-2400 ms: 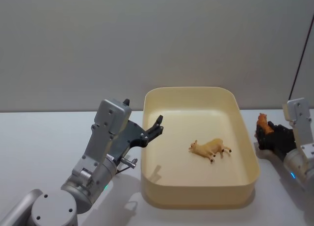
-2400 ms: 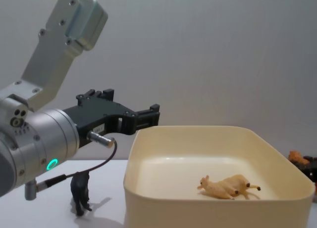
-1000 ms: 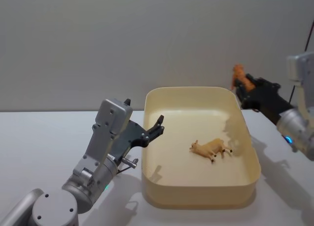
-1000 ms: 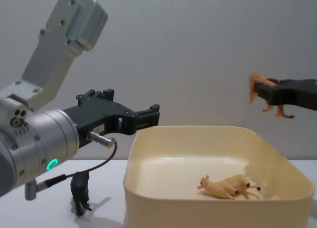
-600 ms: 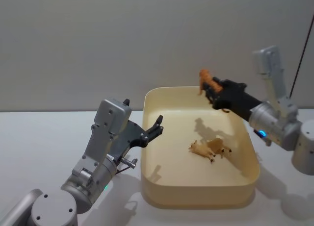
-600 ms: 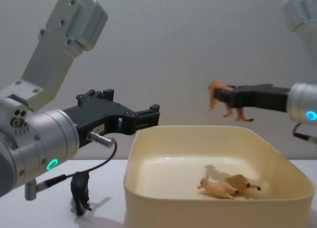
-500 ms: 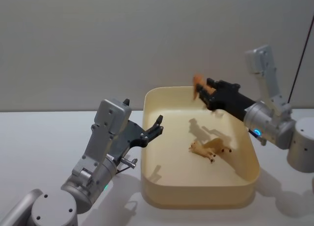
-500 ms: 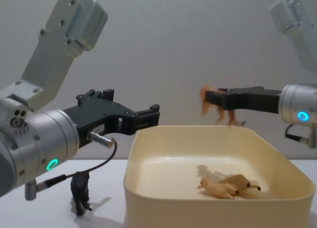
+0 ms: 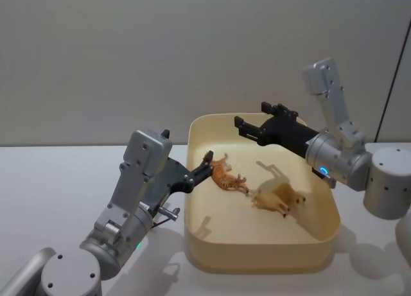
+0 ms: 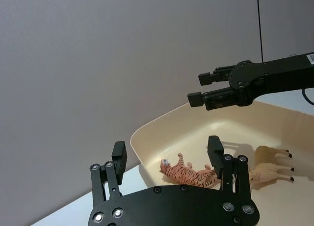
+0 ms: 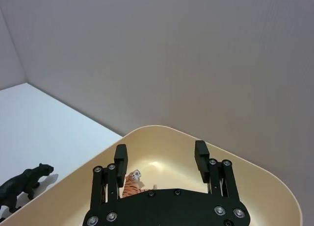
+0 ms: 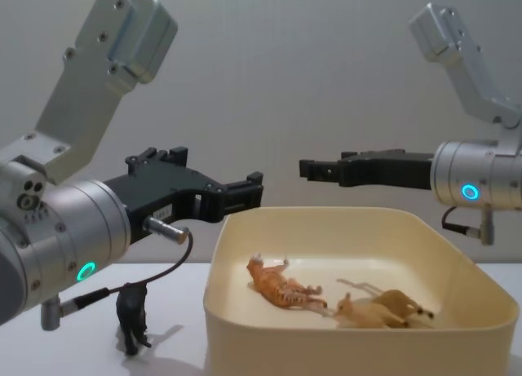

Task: Pick up the toy alternately with two hands and place it into the central storage box.

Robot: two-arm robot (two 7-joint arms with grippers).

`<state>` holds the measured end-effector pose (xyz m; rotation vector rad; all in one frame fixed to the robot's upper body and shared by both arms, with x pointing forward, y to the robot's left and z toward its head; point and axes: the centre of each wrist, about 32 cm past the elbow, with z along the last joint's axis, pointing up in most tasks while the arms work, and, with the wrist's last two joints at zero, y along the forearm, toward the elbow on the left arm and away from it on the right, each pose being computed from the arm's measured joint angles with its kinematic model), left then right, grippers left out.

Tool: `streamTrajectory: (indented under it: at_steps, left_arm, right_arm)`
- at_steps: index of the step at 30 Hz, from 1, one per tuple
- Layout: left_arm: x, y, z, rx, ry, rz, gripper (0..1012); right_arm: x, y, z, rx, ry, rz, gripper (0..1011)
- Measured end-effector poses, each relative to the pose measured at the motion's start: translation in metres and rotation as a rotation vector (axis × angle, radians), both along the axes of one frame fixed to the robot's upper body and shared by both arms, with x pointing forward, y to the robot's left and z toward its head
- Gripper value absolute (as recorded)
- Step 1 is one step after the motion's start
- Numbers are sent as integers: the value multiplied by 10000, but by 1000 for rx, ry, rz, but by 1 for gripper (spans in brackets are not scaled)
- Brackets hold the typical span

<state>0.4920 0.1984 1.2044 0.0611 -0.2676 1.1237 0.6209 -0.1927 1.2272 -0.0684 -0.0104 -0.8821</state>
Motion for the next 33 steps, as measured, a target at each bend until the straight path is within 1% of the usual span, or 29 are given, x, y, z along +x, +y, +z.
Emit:
streamTrajectory:
  at_steps: [2, 3, 4, 5, 8, 14, 16, 22, 26, 33]
  left_arm:
    - [0, 0, 0, 0, 0, 0, 1001]
    - [0, 0, 0, 0, 0, 0, 1001]
    - [0, 0, 0, 0, 0, 0, 1001]
    - [0, 0, 0, 0, 0, 0, 1001]
    - [0, 0, 0, 0, 0, 0, 1001]
    - [0, 0, 0, 0, 0, 0, 1001]
    - [0, 0, 0, 0, 0, 0, 1001]
    - [0, 0, 0, 0, 0, 0, 1001]
    - [0, 0, 0, 0, 0, 0, 1001]
    - [0, 0, 1, 0, 1, 0, 1001]
  right_arm:
    - [-7, -14, 4, 5, -10, -6, 843]
    - [-16, -32, 5, 9, -18, -14, 896]
    - [-25, -47, 7, 12, -23, -20, 912]
    - [-39, -74, 11, 19, -32, -31, 958]
    - [-68, -124, 19, 31, -45, -52, 1001]
    - [-174, -289, 38, 61, -70, -113, 1001]
    - [-204, -333, 30, 65, -70, -129, 1001]
    - [-349, -514, 33, 79, -74, -191, 1001]
    - [-406, -581, 34, 83, -75, -214, 1001]
    - [-476, -657, 37, 86, -75, -239, 1001]
